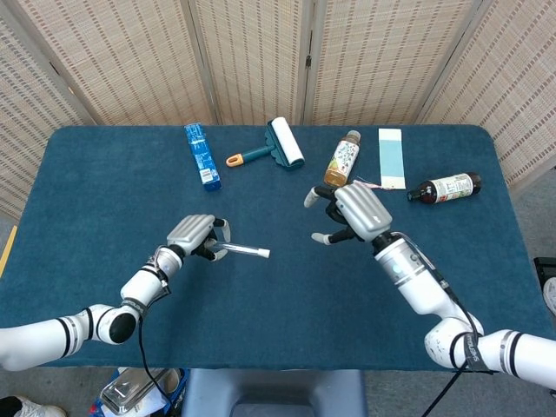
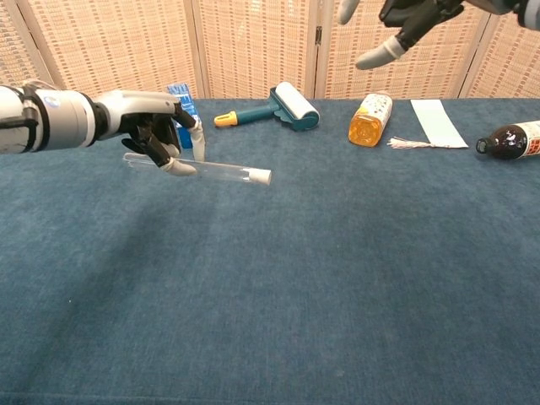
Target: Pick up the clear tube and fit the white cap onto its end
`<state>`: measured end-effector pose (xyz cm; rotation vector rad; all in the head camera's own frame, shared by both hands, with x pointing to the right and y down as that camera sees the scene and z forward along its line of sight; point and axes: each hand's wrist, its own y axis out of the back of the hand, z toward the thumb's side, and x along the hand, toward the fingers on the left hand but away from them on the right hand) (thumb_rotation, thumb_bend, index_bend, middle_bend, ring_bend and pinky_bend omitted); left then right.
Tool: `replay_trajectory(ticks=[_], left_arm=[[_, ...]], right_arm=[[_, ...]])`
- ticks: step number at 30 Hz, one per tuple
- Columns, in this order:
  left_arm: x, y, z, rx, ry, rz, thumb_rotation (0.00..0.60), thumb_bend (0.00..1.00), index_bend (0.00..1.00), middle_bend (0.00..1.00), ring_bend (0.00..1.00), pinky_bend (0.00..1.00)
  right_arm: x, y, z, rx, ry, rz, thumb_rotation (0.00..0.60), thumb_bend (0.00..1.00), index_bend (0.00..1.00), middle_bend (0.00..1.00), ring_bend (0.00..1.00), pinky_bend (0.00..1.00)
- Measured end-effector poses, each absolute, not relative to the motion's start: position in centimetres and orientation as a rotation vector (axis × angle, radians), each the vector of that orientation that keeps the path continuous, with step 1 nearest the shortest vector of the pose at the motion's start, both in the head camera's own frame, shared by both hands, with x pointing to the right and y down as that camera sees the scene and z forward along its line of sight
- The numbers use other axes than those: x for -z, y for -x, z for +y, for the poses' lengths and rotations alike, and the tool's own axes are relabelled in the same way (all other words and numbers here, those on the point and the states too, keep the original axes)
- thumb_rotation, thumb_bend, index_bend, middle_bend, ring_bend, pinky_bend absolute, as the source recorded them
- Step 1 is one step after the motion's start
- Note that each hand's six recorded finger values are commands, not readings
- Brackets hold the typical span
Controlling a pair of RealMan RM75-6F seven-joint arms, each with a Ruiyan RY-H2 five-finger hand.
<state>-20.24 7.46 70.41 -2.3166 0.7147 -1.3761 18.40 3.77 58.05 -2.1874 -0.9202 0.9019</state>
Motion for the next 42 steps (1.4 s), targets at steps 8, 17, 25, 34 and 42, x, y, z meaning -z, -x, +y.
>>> replay_trajectory(ticks=[8,17,25,34,42], left_arm=[[-73.1,19.1,8.2,1.388,2.251,0.657,0.600,0.39,0.62,1.00,1.00,1.00],[-75.3,17.9,8.4,1.414,2.247,0.630,0.600,0.39,0.52,1.00,1.00,1.00],[-76.3,17.8,9.0,1.452,2.238,0.582,0.600,0.38,0.34,1.00,1.00,1.00],[-74.2,19.0,8.4,1.435,2.234,0.650,0.600,0.38,0.19,0.98,1.00,1.00],[-69.1,25.4,7.2,1.452,2.075,0.829,0.600,0.38,0.32,0.76,0.81,0.99]], right_arm=[[-57.6,-21.6,4.5,-0.970,2.137,-0.939,0.600,0.03,0.41,1.00,1.00,1.00],[-58.1,-25.3,5.5,-1.065,2.096,-0.974,0.600,0.03,0.41,1.00,1.00,1.00],[-58.8,-27.3,6.0,-1.129,2.073,-0.984,0.600,0.03,0.40,1.00,1.00,1.00],[-58.7,-30.5,6.8,-1.206,1.997,-0.998,0.600,0.04,0.40,1.00,1.00,1.00],[-57.8,-35.7,8.6,-1.382,1.800,-0.951,0.600,0.19,0.40,0.81,0.91,1.00]])
